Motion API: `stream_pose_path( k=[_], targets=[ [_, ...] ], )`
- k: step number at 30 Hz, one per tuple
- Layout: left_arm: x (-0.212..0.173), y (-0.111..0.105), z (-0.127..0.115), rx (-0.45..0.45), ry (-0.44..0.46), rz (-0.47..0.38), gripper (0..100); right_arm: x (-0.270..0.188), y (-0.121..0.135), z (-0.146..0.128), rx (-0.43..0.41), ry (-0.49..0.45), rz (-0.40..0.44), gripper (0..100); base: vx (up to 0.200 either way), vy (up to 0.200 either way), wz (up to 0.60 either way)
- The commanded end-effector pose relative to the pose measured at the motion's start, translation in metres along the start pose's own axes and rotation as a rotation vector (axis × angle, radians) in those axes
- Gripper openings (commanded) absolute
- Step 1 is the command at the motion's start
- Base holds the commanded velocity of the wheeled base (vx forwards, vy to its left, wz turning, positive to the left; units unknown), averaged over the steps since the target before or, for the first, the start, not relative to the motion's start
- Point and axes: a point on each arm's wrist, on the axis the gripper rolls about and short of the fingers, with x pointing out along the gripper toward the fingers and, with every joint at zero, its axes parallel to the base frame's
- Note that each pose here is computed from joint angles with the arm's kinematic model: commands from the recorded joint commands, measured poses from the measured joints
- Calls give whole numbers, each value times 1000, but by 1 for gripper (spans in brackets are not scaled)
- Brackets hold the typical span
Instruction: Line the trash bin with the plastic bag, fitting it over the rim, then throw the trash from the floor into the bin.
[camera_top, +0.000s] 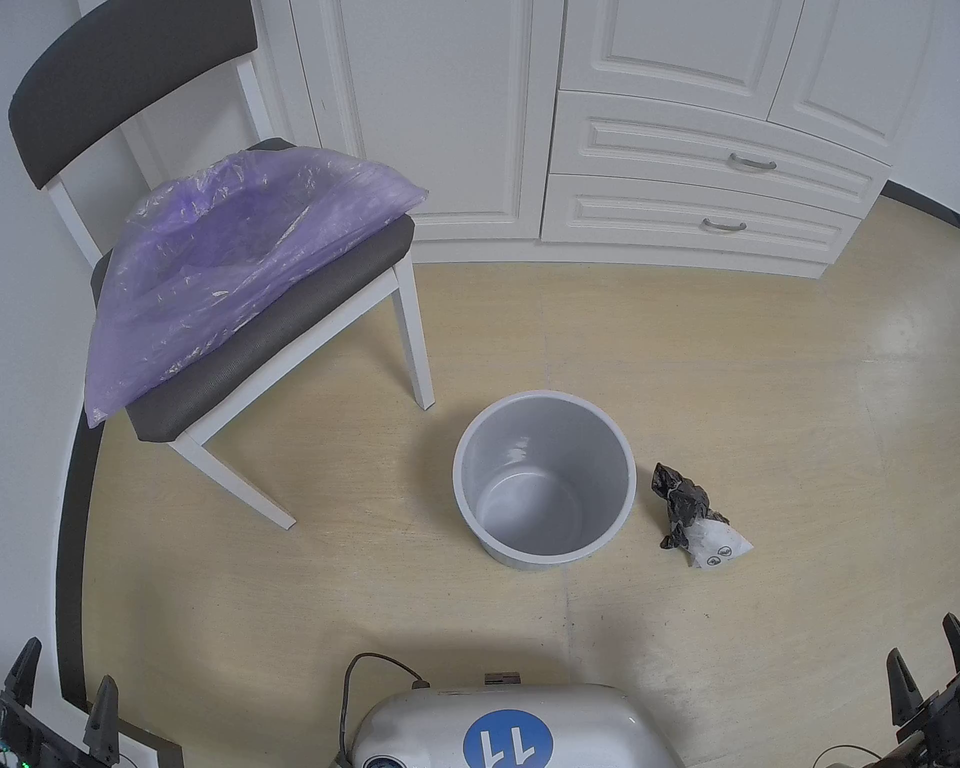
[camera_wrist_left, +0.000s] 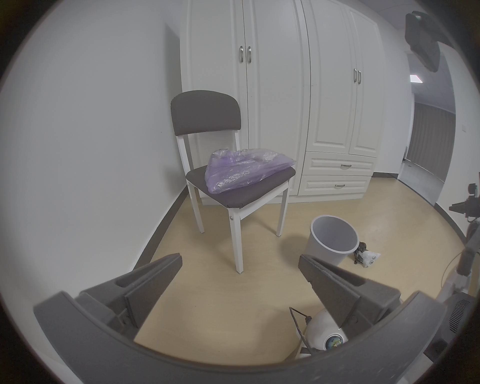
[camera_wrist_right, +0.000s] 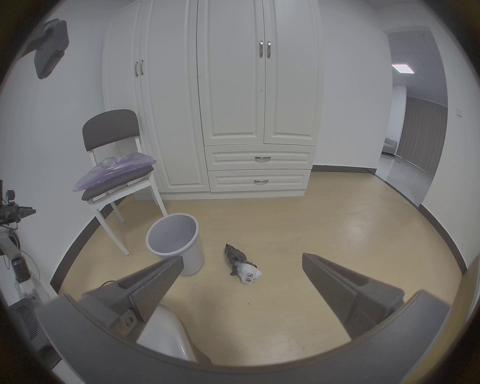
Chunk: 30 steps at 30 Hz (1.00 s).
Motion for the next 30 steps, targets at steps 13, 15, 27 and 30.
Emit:
stream_pose_path(
  k=[13,15,27,30],
  targets=[
    [0,0,-5,-2,2,2,100,0,0,-5,15,-1,-2,100,0,0,0],
    [0,0,-5,-2,2,2,100,0,0,-5,20,-1,-3,100,0,0,0],
    [0,0,-5,-4,2,2,100,0,0,-5,20,-1,-5,100,0,0,0],
    [0,0,-5,-2,1,2,100,0,0,-5,20,-1,-5,100,0,0,0]
  ],
)
